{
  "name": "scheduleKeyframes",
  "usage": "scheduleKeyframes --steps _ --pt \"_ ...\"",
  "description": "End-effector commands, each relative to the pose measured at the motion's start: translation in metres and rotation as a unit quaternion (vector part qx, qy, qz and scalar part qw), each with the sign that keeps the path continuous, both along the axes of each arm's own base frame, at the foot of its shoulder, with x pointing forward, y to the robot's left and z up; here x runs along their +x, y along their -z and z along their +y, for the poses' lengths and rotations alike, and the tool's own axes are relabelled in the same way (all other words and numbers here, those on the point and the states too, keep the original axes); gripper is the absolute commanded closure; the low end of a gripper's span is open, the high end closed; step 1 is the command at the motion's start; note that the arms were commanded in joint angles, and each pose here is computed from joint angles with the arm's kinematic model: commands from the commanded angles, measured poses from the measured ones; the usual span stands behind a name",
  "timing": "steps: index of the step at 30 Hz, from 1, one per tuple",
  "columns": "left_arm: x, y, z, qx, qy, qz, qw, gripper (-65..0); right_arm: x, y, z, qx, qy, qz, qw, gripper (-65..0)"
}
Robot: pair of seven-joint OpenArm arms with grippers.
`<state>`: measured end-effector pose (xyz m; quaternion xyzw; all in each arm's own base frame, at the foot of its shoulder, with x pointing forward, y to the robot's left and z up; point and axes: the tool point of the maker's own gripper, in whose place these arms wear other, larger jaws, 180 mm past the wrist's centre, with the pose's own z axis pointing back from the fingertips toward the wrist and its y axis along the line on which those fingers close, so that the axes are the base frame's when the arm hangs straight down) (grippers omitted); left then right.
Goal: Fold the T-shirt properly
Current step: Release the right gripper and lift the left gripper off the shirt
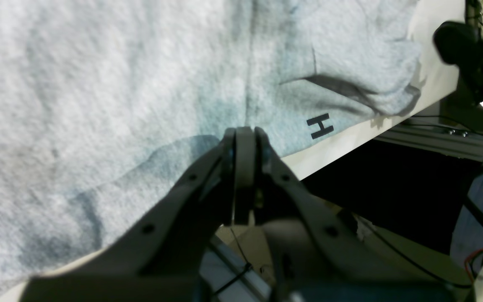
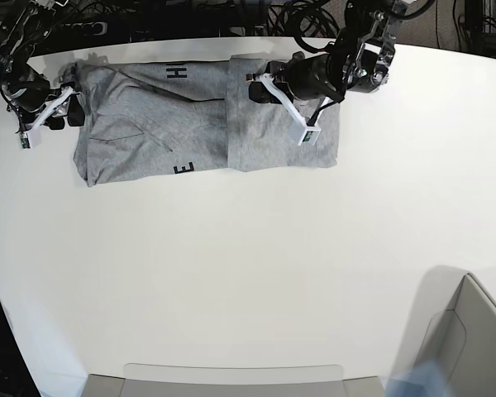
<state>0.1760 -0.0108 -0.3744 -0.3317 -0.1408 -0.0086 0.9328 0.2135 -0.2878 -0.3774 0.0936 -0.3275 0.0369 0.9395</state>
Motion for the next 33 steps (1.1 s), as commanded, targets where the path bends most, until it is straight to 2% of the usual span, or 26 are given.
scheduleKeyframes --steps 1,6,8,15,22,33 --pt "0.003 -0.008 -0.004 -0.012 0.000 -0.010 1.000 0.0 0.011 -0.013 -0.003 -0.001 -0.006 -0.029 0.9996 -29.5" --pt "0.002 -0.008 -0.004 -0.013 0.000 -0.009 1.000 0.0 0.010 -0.007 -0.011 0.056 0.035 -0.042 0.9970 -29.5" --pt "0.002 -0.008 -0.006 -0.015 0.000 -0.009 1.000 0.0 0.005 0.007 -0.015 0.078 0.049 -0.025 0.9954 -29.5" --pt "0.003 -0.009 -0.005 -0.013 -0.001 -0.011 1.000 0.0 -0.005 0.031 -0.017 0.110 0.068 0.009 0.9916 -29.5" --pt "0.004 -0.009 -0.005 -0.012 -0.001 -0.012 1.000 0.0 -0.014 0.050 0.010 0.127 0.035 0.060 0.9895 -29.5" --pt "0.004 -0.008 -0.004 -0.011 -0.001 -0.011 1.000 0.0 -0.009 0.059 0.067 0.171 -0.024 0.070 0.9826 -29.3"
